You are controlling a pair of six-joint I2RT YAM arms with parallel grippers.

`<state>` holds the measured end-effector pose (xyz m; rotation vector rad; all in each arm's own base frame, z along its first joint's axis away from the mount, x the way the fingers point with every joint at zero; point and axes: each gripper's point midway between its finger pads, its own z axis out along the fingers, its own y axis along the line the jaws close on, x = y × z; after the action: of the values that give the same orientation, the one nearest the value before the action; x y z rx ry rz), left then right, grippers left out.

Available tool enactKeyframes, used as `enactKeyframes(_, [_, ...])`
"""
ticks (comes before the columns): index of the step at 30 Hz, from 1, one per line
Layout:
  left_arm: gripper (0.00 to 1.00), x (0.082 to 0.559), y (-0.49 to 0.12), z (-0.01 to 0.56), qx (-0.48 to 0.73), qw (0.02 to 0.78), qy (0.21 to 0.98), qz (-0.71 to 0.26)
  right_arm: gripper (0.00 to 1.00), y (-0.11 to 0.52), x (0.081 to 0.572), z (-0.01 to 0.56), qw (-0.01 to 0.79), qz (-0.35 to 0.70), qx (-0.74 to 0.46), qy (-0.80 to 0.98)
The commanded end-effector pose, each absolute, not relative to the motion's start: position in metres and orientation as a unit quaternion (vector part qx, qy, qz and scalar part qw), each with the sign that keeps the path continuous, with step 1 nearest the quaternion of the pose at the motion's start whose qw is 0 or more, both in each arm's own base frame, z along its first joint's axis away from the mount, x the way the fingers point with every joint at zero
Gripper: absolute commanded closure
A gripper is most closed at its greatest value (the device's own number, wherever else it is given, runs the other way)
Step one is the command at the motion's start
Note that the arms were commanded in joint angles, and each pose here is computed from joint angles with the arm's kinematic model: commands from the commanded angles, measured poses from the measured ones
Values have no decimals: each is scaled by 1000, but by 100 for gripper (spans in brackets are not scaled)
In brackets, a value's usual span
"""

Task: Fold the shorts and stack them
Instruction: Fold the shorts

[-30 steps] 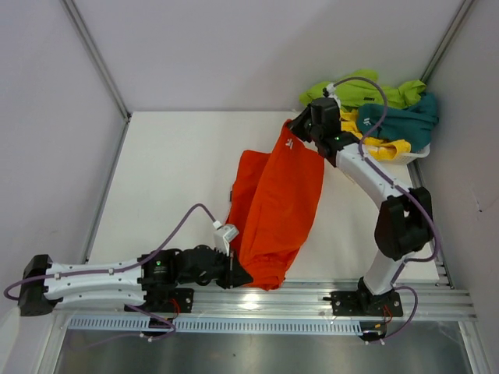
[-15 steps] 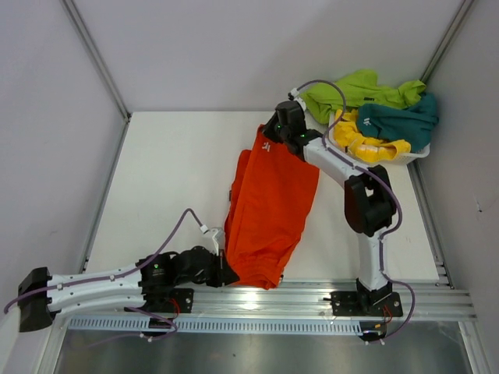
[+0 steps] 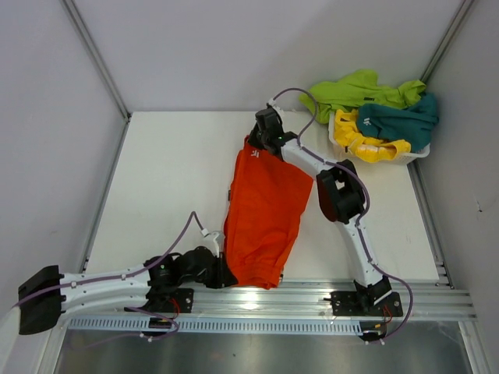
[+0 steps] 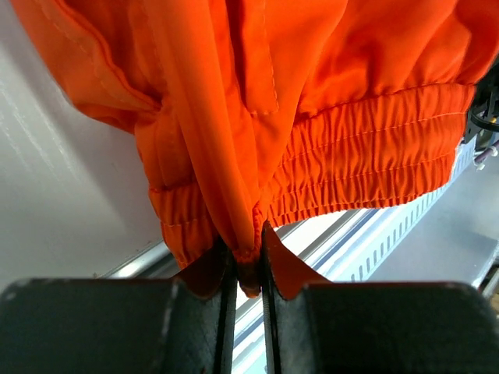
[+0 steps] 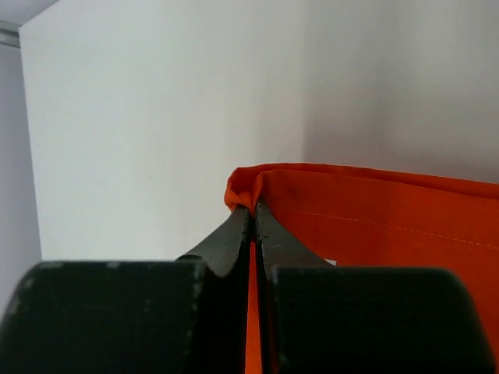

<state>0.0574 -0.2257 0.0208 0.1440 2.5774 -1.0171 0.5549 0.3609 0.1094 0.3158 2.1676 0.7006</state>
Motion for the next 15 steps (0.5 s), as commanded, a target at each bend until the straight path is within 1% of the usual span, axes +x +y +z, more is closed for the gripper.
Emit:
enactKeyframes(1, [83, 43, -219, 4, 51, 142, 920, -363, 100, 361, 577, 123, 444, 266, 133, 845])
enactKeyframes(3, [83, 42, -218, 1, 48, 139, 919, -367, 99, 361, 576, 102, 427, 250, 133, 859])
enactKeyframes(5, [83, 39, -218, -1, 49, 134, 919, -368, 95, 361, 578, 100, 424, 251, 134, 860])
enactKeyframes(6, [83, 40, -217, -2, 50, 134, 920, -365, 87, 362, 580, 101, 425, 257, 135, 857])
enactKeyframes(7, [83, 40, -217, -2, 51, 135, 920, -364, 81, 363, 580, 99, 420, 265, 132, 858])
enactKeyframes(8, [83, 41, -218, -1, 52, 136, 920, -364, 78, 362, 582, 101, 419, 270, 132, 857])
enactKeyframes(10, [83, 42, -218, 1, 52, 140, 920, -363, 65, 365, 583, 109, 417, 286, 124, 854])
enactKeyframes(12, [81, 44, -218, 2, 50, 143, 920, -362, 50, 363, 587, 129, 429, 292, 111, 848])
enactKeyframes(13, [80, 45, -218, 3, 50, 146, 919, -364, 35, 363, 587, 138, 432, 296, 101, 846])
enactKeyframes(14, [73, 46, -220, 7, 48, 150, 916, -369, 29, 361, 587, 154, 441, 297, 96, 842])
enactKeyframes(15, [65, 49, -221, 10, 46, 155, 915, -370, 18, 358, 586, 165, 448, 292, 91, 840])
